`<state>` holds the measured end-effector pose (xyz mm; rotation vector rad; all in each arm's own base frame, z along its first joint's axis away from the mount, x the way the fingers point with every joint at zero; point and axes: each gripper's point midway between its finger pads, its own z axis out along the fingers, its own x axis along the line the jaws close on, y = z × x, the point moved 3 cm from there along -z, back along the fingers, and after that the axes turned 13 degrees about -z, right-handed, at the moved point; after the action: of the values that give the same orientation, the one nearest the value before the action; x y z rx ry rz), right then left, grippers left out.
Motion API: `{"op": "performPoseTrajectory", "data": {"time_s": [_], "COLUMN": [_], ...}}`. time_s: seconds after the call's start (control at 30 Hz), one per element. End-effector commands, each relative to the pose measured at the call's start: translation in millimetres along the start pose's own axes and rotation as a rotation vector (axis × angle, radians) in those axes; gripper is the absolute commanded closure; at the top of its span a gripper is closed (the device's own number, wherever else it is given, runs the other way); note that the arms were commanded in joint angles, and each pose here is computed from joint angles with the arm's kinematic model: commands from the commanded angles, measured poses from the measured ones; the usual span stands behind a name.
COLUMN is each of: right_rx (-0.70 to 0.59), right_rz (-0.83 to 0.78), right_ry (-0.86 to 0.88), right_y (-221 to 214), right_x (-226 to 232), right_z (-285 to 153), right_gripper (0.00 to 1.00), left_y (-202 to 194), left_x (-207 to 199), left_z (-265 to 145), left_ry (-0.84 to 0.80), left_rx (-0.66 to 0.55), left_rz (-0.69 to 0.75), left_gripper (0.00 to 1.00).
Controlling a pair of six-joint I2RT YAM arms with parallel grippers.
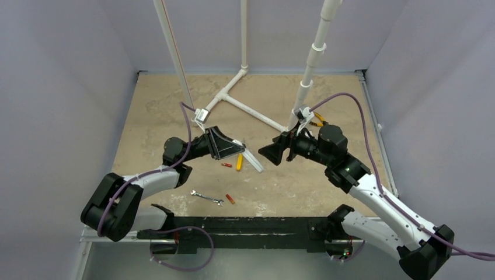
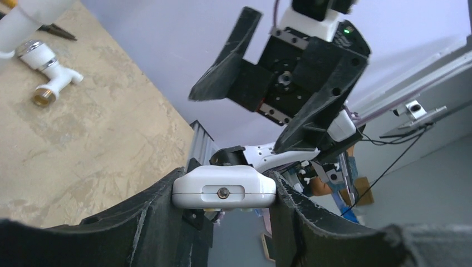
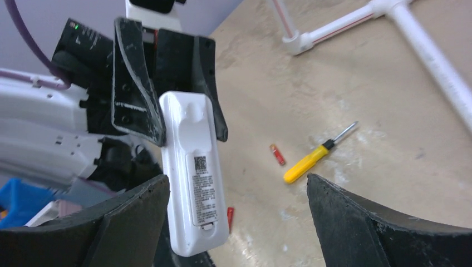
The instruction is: Load the batteries into the remote control
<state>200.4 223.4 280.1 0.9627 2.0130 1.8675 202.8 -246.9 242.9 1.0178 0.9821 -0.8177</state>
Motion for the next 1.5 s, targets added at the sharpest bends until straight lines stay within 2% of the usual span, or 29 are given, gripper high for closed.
{"op": "performPoseTrajectory", "data": {"time_s": [0.0,0.3,0.6,1.0,1.17,1.47], "right_rx": [0.009,0.023,0.06,0.099,0.107,0.113], "right_rz": [0.032,0.06,0.118,0.133,0.135,0.15], "right_ry": [0.242,0.301,0.356,0.45,0.464,0.502], "right_y": [-3.6,-11.4,-23.8,-31.9,-34.0,-35.3], "right_x": [31.7,36.4,39.7,47.6,48.3,50.2], "right_z": [-3.4,0.6,7.6,11.0,11.9,17.4], "right_gripper": [0.08,0.08,0.08,0.07,0.13,0.33], "left_y": [-1.6,-2.2,6.2,9.0,10.6,9.8], "left_x": [-52.7,-58.3,-60.3,-57.3,-57.0,-55.5], "left_z": [-2.2,-1.5,2.2,6.6,8.8,11.9], "left_ry": [-0.197,-0.211,-0.19,-0.159,-0.153,-0.141], "left_rx": [0.04,0.06,0.014,0.01,0.009,0.018], "left_rz": [0.216,0.253,0.277,0.29,0.287,0.282], "left_gripper": [1.0,1.0,1.0,1.0,1.0,1.0]}}
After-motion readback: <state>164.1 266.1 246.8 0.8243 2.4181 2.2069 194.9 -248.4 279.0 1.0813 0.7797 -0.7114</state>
